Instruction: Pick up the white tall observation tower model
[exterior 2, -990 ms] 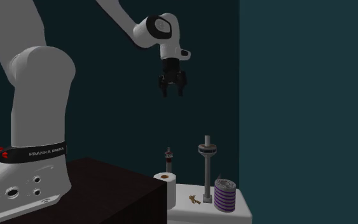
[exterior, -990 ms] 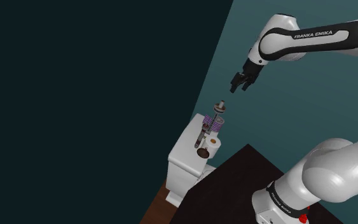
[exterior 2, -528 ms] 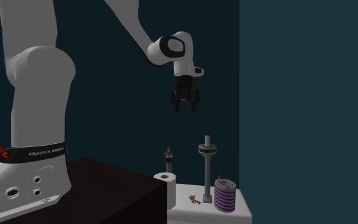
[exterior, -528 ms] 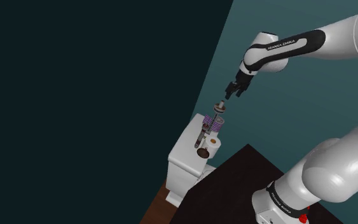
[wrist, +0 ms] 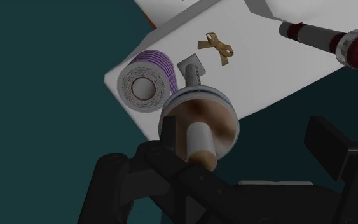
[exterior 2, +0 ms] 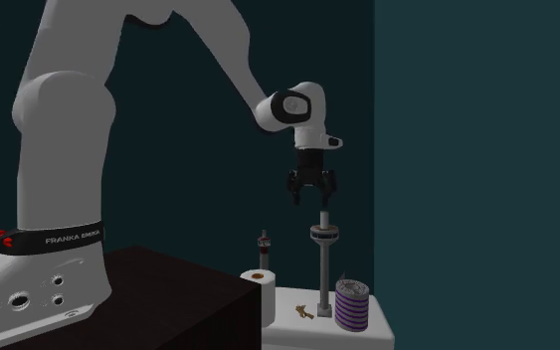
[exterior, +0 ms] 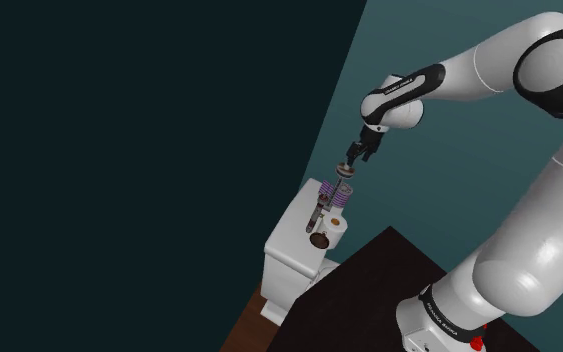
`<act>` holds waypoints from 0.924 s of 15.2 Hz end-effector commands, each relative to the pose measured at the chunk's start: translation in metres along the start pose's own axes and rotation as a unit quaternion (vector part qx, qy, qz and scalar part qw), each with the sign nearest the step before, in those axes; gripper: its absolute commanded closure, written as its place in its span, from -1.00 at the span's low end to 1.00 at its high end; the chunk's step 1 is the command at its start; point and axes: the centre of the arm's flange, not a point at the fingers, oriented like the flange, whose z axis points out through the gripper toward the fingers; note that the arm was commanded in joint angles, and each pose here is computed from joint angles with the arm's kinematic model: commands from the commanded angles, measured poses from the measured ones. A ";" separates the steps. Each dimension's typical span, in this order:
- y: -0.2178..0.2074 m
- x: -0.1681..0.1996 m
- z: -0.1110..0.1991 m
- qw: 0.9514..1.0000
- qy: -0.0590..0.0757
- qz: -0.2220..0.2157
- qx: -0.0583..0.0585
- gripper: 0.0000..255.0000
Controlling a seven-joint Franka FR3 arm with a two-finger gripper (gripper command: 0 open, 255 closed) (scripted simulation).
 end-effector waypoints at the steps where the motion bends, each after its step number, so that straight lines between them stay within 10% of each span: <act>1: 0.013 0.006 0.026 1.000 -0.005 -0.003 0.000 -1.00; 12: 0.023 0.014 0.085 1.000 -0.009 -0.005 0.000 -1.00; 13: 0.023 0.014 0.085 1.000 -0.009 -0.005 0.000 1.00; 14: 0.023 0.015 0.085 1.000 -0.009 -0.005 0.000 1.00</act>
